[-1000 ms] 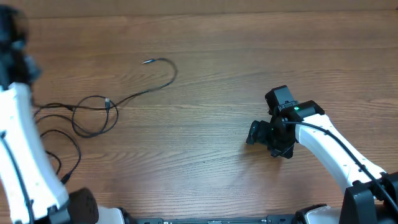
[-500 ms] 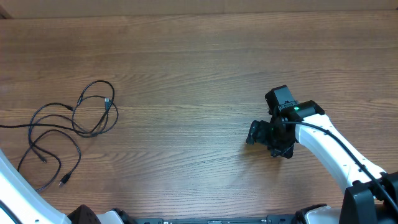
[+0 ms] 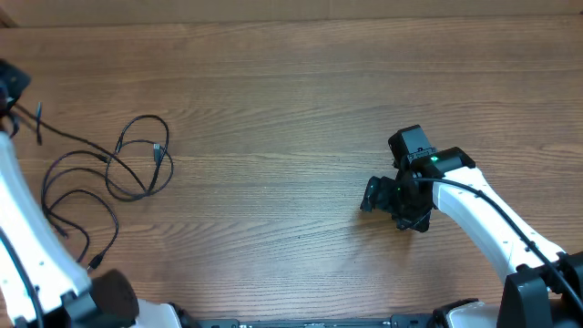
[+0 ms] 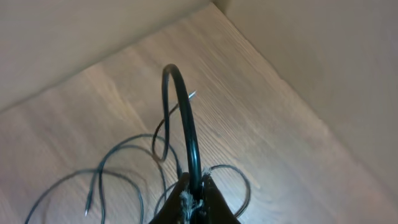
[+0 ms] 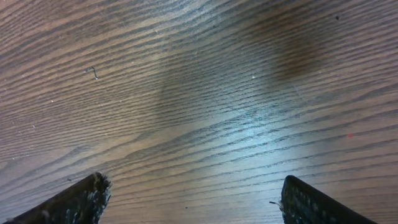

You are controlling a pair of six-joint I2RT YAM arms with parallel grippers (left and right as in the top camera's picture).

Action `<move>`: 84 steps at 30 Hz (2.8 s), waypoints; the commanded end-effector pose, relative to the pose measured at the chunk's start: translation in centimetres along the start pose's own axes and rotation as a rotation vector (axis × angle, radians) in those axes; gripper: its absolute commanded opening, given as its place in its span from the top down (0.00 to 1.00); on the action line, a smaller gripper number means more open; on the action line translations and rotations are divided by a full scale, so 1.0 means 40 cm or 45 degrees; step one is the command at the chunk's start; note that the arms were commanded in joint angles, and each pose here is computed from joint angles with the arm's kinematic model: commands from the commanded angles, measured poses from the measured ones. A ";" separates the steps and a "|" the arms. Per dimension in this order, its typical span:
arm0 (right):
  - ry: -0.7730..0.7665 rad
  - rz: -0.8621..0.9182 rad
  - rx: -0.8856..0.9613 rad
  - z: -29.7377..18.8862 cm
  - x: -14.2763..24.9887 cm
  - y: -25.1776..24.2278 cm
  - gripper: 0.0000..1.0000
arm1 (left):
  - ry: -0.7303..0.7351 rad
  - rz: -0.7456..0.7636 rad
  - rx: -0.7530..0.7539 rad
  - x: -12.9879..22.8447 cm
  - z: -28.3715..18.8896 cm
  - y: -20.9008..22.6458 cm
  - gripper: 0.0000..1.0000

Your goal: Untangle cables

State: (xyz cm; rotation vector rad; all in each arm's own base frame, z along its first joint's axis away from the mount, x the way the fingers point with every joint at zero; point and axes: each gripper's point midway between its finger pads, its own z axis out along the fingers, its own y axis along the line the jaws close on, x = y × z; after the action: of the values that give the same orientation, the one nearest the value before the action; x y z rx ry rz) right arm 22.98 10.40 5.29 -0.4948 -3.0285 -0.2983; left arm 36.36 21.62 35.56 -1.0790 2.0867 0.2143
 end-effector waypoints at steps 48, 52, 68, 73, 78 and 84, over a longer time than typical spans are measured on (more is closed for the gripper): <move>-0.027 0.000 -0.032 -0.019 -0.011 0.014 0.12 | 0.636 0.443 0.853 0.261 0.075 -0.211 0.23; -0.028 0.000 -0.032 -0.019 -0.011 0.014 0.12 | 0.679 0.621 0.762 0.333 0.070 -0.262 0.22; -0.017 -0.007 -0.024 -0.019 -0.006 0.010 0.12 | 0.565 1.044 0.040 0.521 0.151 -0.293 0.14; -0.009 -0.005 -0.019 -0.019 -0.002 0.007 0.12 | 0.620 1.046 0.018 0.592 0.184 -0.282 0.18; -0.009 -0.004 -0.018 -0.019 -0.002 0.007 0.12 | 0.687 1.064 -0.023 0.638 0.201 -0.246 0.34; -0.005 -0.003 -0.015 -0.019 0.000 0.006 0.12 | 0.687 1.065 -0.112 0.623 0.209 -0.205 0.96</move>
State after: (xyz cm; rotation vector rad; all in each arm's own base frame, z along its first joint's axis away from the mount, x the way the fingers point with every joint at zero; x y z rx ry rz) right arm 22.46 10.31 5.29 -0.4931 -3.0089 -0.2869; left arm 38.67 3.21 14.17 -0.1973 2.9552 0.3672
